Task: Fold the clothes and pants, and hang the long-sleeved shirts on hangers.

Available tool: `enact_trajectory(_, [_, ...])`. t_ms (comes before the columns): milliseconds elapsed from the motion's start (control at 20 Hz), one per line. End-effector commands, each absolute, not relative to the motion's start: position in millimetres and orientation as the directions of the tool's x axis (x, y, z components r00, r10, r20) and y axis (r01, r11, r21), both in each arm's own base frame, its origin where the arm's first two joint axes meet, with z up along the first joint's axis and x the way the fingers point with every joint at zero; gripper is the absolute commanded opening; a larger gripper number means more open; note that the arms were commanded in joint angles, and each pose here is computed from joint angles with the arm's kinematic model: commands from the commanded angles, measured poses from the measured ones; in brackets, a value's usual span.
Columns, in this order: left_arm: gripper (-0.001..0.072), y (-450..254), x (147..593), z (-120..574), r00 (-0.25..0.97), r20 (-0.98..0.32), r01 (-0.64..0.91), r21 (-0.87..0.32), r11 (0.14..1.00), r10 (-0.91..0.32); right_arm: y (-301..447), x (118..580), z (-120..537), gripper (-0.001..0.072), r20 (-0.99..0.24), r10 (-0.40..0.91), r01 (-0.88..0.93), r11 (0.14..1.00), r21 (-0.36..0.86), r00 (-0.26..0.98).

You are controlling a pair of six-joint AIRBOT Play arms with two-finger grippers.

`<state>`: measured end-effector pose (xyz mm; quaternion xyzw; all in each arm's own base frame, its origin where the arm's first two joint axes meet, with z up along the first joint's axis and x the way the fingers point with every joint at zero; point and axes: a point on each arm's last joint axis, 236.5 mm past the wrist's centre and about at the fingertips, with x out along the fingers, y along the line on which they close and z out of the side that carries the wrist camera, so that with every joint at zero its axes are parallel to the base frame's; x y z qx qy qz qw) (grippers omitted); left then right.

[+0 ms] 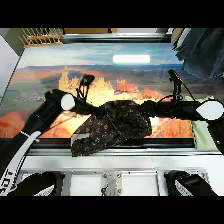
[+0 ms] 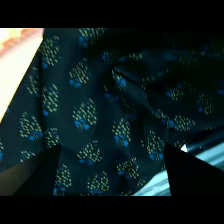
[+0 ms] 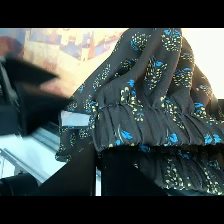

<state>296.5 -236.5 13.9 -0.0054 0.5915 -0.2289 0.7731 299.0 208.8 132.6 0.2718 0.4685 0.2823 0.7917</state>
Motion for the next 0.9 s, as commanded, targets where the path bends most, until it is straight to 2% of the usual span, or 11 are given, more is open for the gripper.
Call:
enact_trajectory(0, [0.0684,-238,236,-36,0.055,-0.948,0.382,-0.271,0.884,-0.314,208,303,132,0.0012,-0.583,0.698,-0.189,0.694,0.695,0.416])
enact_trajectory(100, [0.0684,-240,209,-60,0.006,-0.958,0.417,-0.258,0.871,-0.286,208,303,132,0.0012,-0.583,0.698,-0.189,0.694,0.695,0.416])
enact_trajectory(200, [0.0684,-250,201,-75,0.033,-0.952,0.446,-0.257,0.858,-0.303,208,303,132,0.0012,-0.583,0.698,-0.189,0.694,0.695,0.416])
enact_trajectory(400, [0.0684,-260,206,-87,0.103,-0.933,0.465,-0.261,0.846,-0.344,209,303,133,0.0012,-0.581,0.700,-0.188,0.691,0.698,0.414])
enact_trajectory(600, [0.0684,-242,218,-94,0.160,-0.949,0.485,-0.166,0.859,-0.273,209,302,133,0.0012,-0.582,0.701,-0.189,0.691,0.698,0.412])
enact_trajectory(700, [0.0684,-243,221,-98,0.162,-0.948,0.475,-0.169,0.864,-0.275,209,303,133,0.0012,-0.582,0.701,-0.188,0.691,0.698,0.413])
enact_trajectory(800, [0.0678,-236,214,-113,0.114,-0.966,0.464,-0.155,0.872,-0.232,209,302,133,0.0012,-0.582,0.701,-0.189,0.691,0.698,0.413])
enact_trajectory(850, [0.0516,-232,209,-118,0.083,-0.976,0.462,-0.143,0.875,-0.203,209,302,133,0.0012,-0.582,0.701,-0.189,0.691,0.698,0.413])
